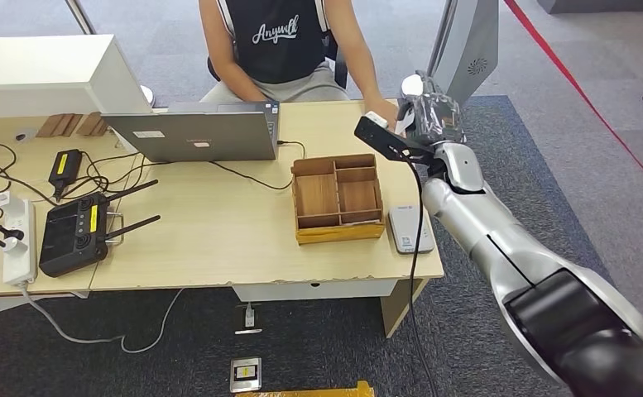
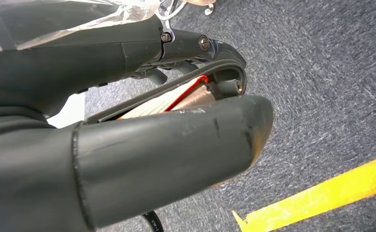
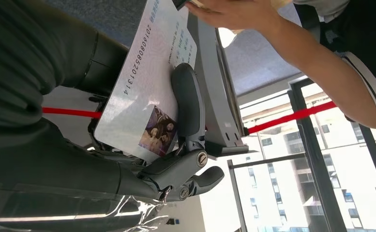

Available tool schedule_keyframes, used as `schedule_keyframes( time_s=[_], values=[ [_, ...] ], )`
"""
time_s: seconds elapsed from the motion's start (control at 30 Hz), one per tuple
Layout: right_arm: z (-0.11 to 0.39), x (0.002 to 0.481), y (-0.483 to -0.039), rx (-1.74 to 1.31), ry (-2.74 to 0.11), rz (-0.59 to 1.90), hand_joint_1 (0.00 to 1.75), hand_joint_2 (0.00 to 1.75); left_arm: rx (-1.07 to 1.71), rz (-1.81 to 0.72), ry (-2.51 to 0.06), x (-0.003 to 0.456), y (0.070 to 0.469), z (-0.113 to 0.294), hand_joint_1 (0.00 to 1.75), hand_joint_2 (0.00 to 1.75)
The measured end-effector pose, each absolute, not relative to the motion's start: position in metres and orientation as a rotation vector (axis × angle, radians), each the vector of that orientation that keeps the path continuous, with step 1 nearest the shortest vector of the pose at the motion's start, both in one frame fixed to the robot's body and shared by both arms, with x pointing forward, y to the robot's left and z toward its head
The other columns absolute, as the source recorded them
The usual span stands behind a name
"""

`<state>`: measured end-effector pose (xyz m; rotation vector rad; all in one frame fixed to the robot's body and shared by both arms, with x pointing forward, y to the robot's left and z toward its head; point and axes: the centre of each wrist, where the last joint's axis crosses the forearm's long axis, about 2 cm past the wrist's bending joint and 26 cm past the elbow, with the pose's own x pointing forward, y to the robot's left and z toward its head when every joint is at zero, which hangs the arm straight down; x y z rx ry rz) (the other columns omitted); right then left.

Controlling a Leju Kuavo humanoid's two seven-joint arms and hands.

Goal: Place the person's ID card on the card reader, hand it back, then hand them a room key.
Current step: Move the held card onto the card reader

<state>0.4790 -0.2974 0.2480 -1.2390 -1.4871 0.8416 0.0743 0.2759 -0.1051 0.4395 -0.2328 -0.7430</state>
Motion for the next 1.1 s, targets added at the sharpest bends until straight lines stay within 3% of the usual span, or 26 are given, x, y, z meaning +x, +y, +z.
schedule_keyframes(
  time_s=[0.5,1.1],
  values=[
    [0.192,0.454,-0.337,-1.194,-1.303,0.857,1.75,1.75,0.448,-0.698,-0.208,0.073,0.276,-0.105,0.0,0.0],
    [0.165,0.438,-0.354,-1.148,-1.231,0.841,1.75,1.75,0.462,-0.66,-0.19,0.073,0.276,-0.105,0.0,0.0]
  ],
)
